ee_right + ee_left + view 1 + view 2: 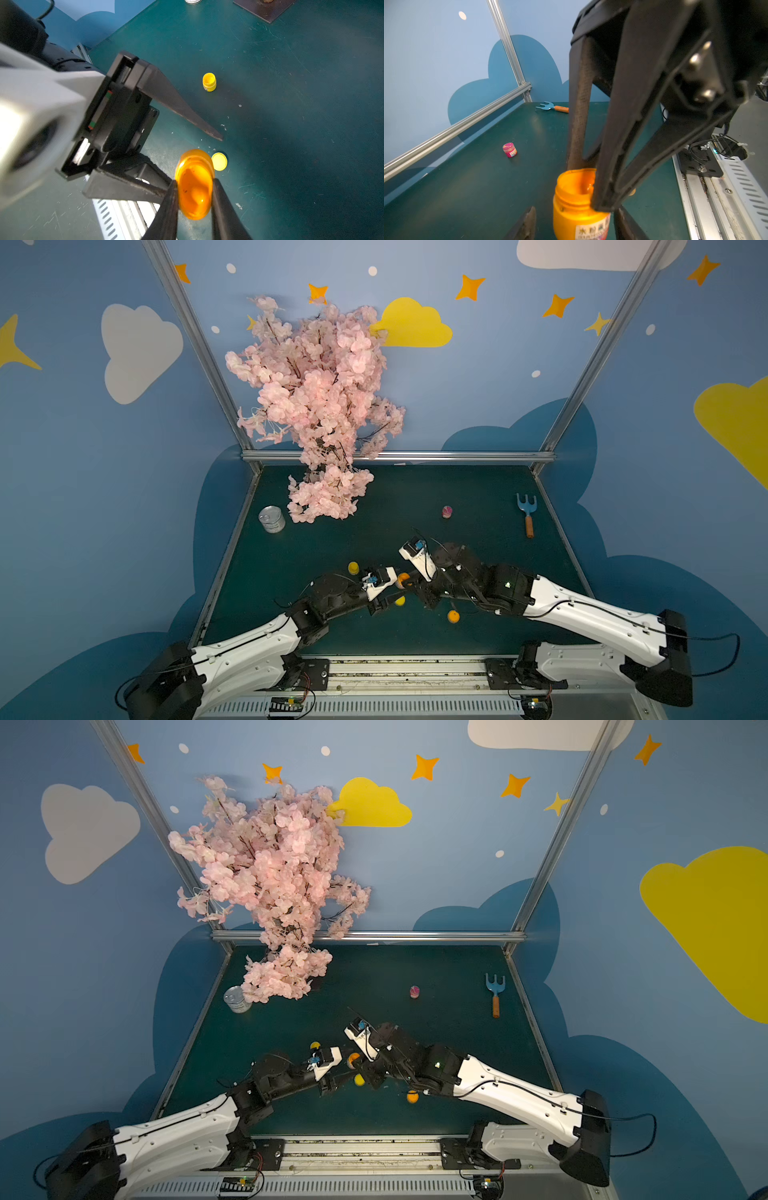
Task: Close the paint jar lid
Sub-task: Pick up the paint jar from the center of the board.
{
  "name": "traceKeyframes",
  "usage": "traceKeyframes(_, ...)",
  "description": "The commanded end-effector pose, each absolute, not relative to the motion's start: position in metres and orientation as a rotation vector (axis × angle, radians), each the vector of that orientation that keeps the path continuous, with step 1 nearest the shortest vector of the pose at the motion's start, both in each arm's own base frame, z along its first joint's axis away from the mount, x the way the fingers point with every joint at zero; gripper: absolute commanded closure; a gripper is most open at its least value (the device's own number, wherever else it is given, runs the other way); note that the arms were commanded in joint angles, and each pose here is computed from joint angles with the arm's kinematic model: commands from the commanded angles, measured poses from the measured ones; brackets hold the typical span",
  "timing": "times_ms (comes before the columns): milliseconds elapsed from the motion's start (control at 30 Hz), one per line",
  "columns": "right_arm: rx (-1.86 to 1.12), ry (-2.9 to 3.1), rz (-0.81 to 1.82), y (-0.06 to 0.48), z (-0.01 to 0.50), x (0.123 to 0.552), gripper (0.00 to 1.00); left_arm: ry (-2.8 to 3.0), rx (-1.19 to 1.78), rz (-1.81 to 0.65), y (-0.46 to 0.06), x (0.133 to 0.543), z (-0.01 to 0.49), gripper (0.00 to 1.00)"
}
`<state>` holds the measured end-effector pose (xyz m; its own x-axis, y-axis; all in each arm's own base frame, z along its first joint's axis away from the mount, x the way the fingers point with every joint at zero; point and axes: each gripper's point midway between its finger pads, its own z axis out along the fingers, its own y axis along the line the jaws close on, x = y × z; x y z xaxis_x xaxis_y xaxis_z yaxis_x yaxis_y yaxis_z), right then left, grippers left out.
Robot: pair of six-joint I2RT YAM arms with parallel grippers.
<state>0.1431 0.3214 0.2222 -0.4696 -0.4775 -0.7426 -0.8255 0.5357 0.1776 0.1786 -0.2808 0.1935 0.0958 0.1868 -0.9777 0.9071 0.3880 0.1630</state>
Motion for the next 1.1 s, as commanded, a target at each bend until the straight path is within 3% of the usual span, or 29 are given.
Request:
traceKeyframes(0, -1.019, 2.071, 0.743, 0.326, 0.244, 0.145, 0.75, 1.395, 1.04, -0.714, -0.277, 0.18, 0.199, 0.45)
traceKeyframes(467, -1.02, 2.06, 0.77, 0.332, 0.245, 0.143, 0.76, 1.4, 1.072, -0.724, -0.28, 0.178, 0.197, 0.59)
traceKeyframes(700, -1.021, 2.061, 0.774, 0.334, 0.244, 0.143, 0.76, 1.397, 1.073, -0.735, -0.284, 0.179, 0.201, 0.6)
traceKeyframes(900, -1.023, 2.063, 0.782, 0.337, 0.24, 0.144, 0.76, 1.384, 1.053, -0.749, -0.282, 0.178, 0.208, 0.48)
traceKeyframes(1067, -1.027, 2.065, 0.782, 0.338, 0.238, 0.144, 0.76, 1.381, 1.054, -0.743, -0.281, 0.177, 0.209, 0.52)
